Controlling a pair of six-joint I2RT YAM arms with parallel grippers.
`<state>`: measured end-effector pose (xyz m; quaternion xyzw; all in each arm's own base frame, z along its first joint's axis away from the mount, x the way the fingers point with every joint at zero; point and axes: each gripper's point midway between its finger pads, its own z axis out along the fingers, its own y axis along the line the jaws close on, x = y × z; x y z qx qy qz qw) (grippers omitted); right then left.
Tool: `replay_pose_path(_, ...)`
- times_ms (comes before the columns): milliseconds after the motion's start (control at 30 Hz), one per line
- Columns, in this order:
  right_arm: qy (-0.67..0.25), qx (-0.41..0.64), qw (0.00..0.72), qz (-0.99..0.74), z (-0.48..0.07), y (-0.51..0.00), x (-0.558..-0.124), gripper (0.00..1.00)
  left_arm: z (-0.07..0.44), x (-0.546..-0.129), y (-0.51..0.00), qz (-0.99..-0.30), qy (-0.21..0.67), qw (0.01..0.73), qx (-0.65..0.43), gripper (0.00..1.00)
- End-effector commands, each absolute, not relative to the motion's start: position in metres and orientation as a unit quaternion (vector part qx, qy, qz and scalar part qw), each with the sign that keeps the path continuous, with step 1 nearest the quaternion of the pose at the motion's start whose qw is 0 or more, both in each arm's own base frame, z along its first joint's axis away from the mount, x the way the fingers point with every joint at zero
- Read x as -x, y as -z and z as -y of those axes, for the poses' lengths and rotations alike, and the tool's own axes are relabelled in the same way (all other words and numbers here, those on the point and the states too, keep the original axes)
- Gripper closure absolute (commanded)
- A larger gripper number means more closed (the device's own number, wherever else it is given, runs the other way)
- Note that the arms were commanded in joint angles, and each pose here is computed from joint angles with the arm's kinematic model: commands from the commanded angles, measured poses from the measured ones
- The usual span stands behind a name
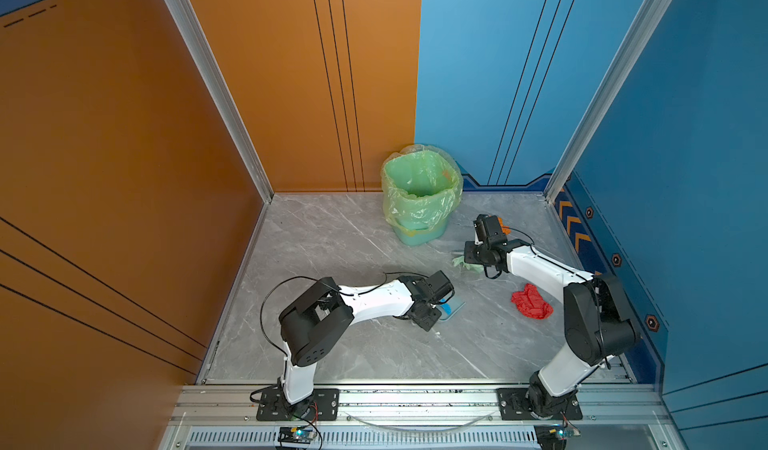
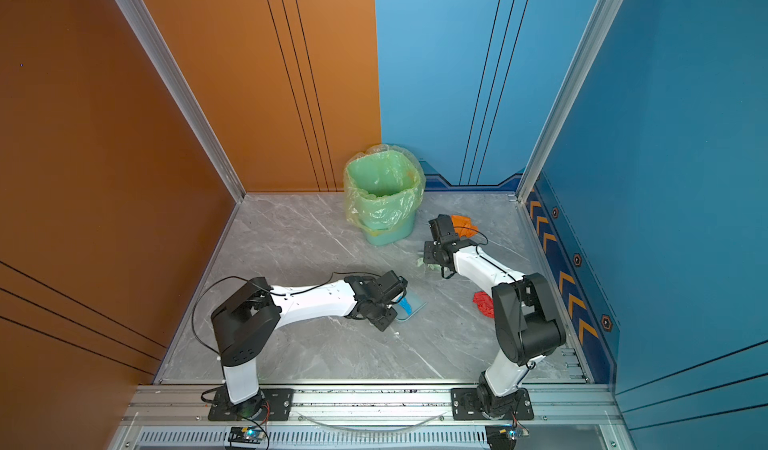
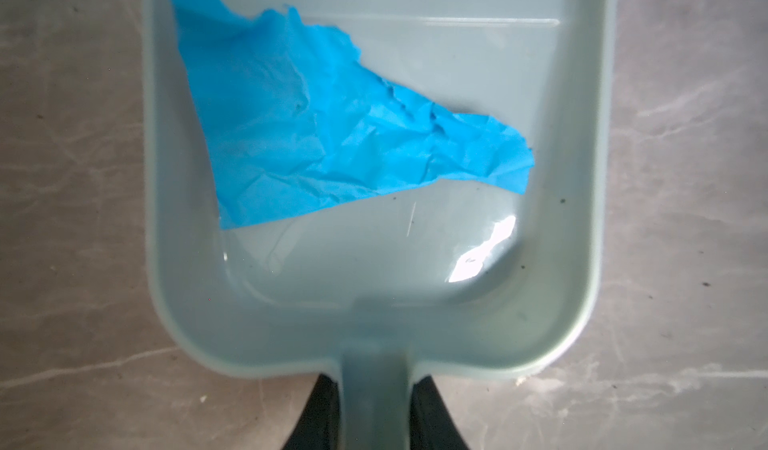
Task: Sweep away the paper scraps from the table
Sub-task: 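Sweep the light green scrap toward the dustpan with the right brush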
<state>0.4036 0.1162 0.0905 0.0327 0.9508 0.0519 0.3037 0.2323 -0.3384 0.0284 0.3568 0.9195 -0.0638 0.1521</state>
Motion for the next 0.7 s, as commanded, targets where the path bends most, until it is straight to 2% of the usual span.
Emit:
replay_pose_path(0, -0.065, -0.039, 0.295, -0.952, -0.122, -0.1, -0.381, 1.0, 0.332, -0.231, -0.024, -0.922, 0.043, 0.143, -0.357, 1.0)
replay_pose_path(300, -0.096, -0.057, 0.297, -0.948, -0.128, -0.113, -0.34, 1.0, 0.337, -0.231, -0.024, -0.92, 0.049, 0.144, -0.363, 1.0)
replay_pose_path(533, -0.047, -0.102, 0.351, -0.93, -0.085, -0.147, -0.338, 1.0, 0.342, -0.228, -0.025, -0.917, 0.052, 0.143, -0.369, 1.0)
replay_pose_path(667, -0.013, -0.13, 0.35, -0.928, -0.057, -0.147, -0.335, 1.0, 0.343, -0.227, -0.025, -0.917, 0.052, 0.144, -0.369, 1.0)
